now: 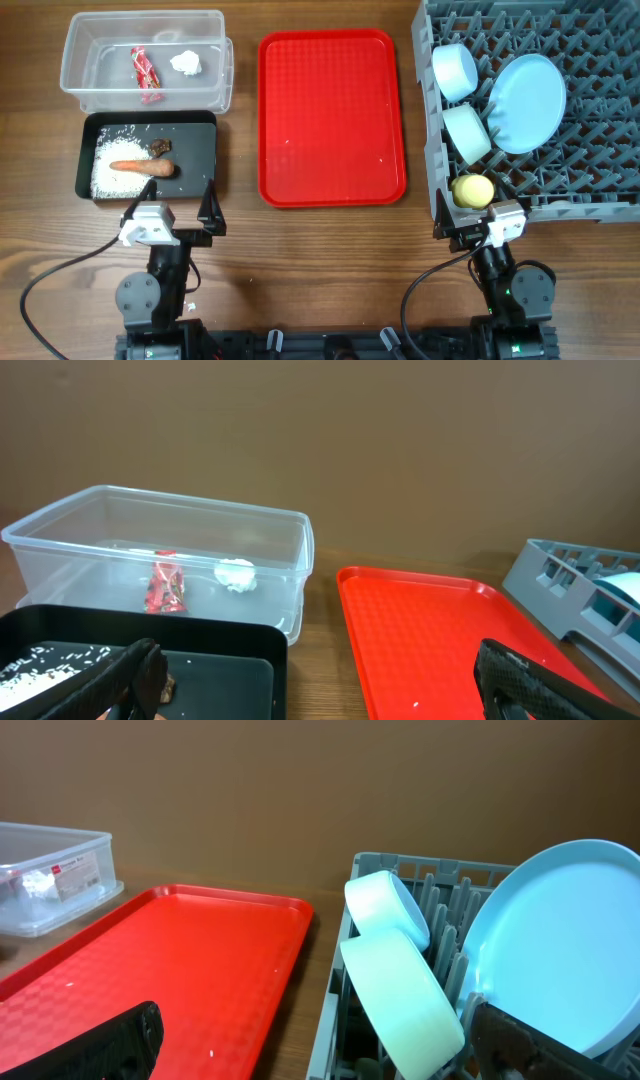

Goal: Sort waste into correct bins and load items into the dishwasher rack

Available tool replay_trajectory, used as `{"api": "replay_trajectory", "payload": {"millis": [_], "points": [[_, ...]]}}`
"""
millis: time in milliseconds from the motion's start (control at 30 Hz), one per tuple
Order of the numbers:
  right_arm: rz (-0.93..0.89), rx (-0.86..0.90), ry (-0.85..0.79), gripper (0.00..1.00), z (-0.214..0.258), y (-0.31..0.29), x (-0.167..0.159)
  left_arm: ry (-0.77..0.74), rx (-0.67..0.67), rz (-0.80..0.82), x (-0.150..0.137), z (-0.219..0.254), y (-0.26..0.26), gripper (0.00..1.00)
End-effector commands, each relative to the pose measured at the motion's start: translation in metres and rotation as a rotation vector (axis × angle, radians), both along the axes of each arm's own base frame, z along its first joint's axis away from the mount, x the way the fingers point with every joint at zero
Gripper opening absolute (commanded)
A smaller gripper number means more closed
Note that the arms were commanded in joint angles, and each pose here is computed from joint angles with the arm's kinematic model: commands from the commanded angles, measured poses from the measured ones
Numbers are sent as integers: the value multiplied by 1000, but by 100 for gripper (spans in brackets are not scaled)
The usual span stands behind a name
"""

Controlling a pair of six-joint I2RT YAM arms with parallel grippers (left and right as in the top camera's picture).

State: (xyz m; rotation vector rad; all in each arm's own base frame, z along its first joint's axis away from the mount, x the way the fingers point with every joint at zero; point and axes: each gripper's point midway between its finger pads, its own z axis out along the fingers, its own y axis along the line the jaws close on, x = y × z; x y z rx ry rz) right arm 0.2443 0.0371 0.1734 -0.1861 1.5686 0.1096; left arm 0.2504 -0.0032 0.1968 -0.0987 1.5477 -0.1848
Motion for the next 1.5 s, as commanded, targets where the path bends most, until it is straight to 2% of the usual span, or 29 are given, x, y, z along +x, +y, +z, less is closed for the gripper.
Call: {"api": "replay_trajectory", "payload": {"millis": [0, 200, 333, 1467], "points": [[-21, 12, -13, 100, 3, -4, 0, -22, 20, 7, -2, -7, 1, 100], [-21, 12, -13, 100, 3, -4, 0, 12, 17, 6, -4, -19, 1, 100], [-21, 12, -13, 100, 3, -4, 0, 88, 8, -10, -5, -38, -2, 100], [-21, 12, -13, 100, 3, -4, 0, 85, -15, -9, -5, -37, -1, 100]]}}
